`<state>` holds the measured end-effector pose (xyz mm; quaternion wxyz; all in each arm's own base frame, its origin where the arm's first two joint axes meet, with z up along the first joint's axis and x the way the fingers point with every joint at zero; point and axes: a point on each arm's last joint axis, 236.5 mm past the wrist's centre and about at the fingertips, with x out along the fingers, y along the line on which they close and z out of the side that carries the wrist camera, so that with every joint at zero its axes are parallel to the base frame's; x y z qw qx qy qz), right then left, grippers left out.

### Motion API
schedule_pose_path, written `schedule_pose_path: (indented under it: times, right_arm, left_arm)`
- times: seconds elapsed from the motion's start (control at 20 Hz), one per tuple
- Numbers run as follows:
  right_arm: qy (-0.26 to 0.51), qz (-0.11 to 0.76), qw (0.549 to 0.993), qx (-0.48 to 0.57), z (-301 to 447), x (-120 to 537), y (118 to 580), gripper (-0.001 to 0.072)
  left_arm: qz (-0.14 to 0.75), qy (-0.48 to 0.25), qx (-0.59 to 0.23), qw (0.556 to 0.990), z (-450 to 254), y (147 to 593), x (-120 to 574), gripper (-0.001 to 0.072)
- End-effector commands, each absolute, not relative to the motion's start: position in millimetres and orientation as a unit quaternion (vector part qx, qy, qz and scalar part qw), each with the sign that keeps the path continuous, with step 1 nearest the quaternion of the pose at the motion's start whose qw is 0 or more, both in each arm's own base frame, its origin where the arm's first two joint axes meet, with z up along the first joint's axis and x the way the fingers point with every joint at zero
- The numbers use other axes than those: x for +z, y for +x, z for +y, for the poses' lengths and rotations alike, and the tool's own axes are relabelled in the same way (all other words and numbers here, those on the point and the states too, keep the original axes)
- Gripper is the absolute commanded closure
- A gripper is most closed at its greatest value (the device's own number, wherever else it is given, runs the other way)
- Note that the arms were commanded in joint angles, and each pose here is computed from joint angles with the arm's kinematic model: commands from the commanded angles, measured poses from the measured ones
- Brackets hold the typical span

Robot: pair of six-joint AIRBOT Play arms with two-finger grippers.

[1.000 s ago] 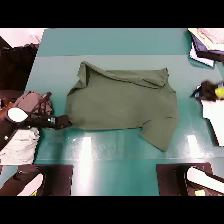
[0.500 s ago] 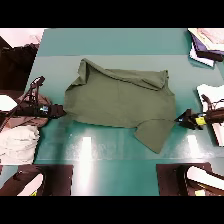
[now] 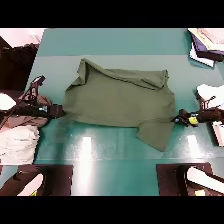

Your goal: Fold the shirts.

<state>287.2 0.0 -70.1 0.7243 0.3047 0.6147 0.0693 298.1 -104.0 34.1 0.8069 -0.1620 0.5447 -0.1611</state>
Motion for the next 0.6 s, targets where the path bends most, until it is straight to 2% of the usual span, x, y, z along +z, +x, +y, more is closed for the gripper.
schedule_pose_path:
  times: [0.0, 0.15, 0.25, 0.4, 0.55]
  right_arm:
    - [0.284, 0.529, 0.795, 0.083, -4, -2, 323, 0.0695]
    - [0.266, 0.376, 0.88, 0.118, -1, 131, 367, 0.0695]
    - [0.233, 0.262, 0.927, 0.132, 2, 235, 374, 0.0695]
    - [0.157, 0.105, 0.973, 0.131, 10, 380, 345, 0.0696]
    - [0.073, -0.008, 0.991, 0.111, 24, 484, 289, 0.0696]
  left_arm:
    - [0.495, -0.162, -0.164, 0.838, -104, 323, 84, 0.0687]
    - [0.378, -0.135, -0.188, 0.896, -105, 351, 200, 0.0687]
    - [0.286, -0.105, -0.207, 0.93, -106, 349, 294, 0.0687]
    - [0.128, -0.057, -0.225, 0.964, -106, 310, 433, 0.0687]
    - [-0.019, -0.024, -0.231, 0.973, -106, 241, 540, 0.0688]
